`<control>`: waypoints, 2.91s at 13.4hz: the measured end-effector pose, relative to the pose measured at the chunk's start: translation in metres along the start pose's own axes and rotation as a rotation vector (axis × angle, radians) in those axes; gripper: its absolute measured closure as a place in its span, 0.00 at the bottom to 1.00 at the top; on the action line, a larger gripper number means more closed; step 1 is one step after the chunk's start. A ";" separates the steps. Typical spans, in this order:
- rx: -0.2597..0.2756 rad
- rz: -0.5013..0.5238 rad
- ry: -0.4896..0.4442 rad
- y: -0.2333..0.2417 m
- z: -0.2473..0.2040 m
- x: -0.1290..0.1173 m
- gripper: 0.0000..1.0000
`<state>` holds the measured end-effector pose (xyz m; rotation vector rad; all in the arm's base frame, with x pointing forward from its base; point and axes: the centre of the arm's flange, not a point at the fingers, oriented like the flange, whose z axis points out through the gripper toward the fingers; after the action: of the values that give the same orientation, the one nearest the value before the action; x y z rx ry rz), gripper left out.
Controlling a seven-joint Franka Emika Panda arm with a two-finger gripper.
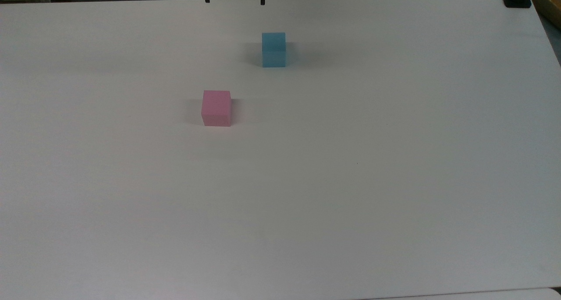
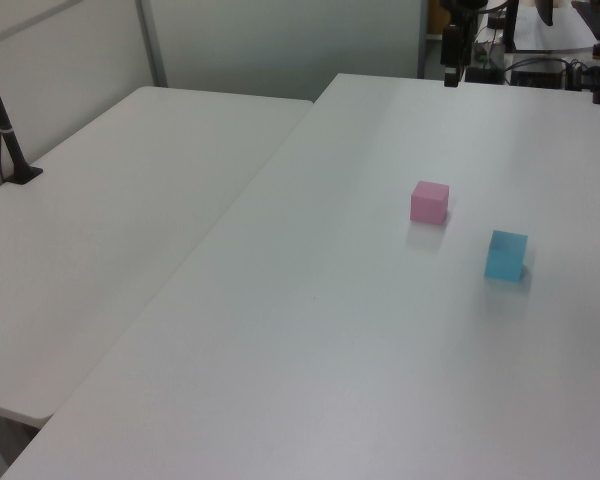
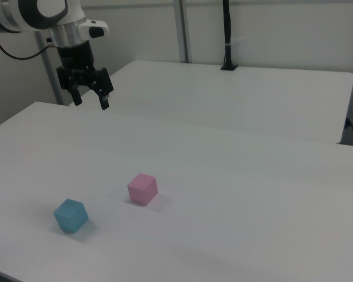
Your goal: Put blue cube on pink cube
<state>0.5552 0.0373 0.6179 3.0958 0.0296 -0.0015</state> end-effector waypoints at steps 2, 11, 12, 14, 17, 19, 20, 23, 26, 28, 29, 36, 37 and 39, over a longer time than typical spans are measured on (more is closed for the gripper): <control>0.000 0.000 0.000 0.000 0.000 0.000 0.00; 0.005 0.000 0.026 0.002 -0.016 -0.014 0.00; 0.008 -0.002 0.028 0.002 -0.019 -0.024 0.00; 0.012 -0.007 0.026 0.002 -0.021 -0.040 0.00; 0.018 -0.033 0.012 -0.005 -0.018 -0.079 0.00; 0.018 -0.067 0.003 -0.019 -0.014 -0.100 0.00; 0.018 -0.086 -0.001 -0.026 -0.011 -0.110 0.00; 0.017 -0.133 -0.012 -0.043 -0.004 -0.135 0.00; 0.013 -0.156 -0.038 -0.052 0.014 -0.144 0.00; 0.011 -0.166 -0.033 -0.059 0.041 -0.141 0.00; 0.011 -0.169 -0.030 -0.061 0.056 -0.140 0.00; 0.013 -0.092 0.010 -0.078 0.160 -0.143 0.00; 0.012 -0.081 0.007 -0.079 0.171 -0.143 0.00; 0.015 -0.051 0.015 -0.081 0.191 -0.140 0.00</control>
<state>0.4134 0.1068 0.4234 3.1094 0.1089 0.0205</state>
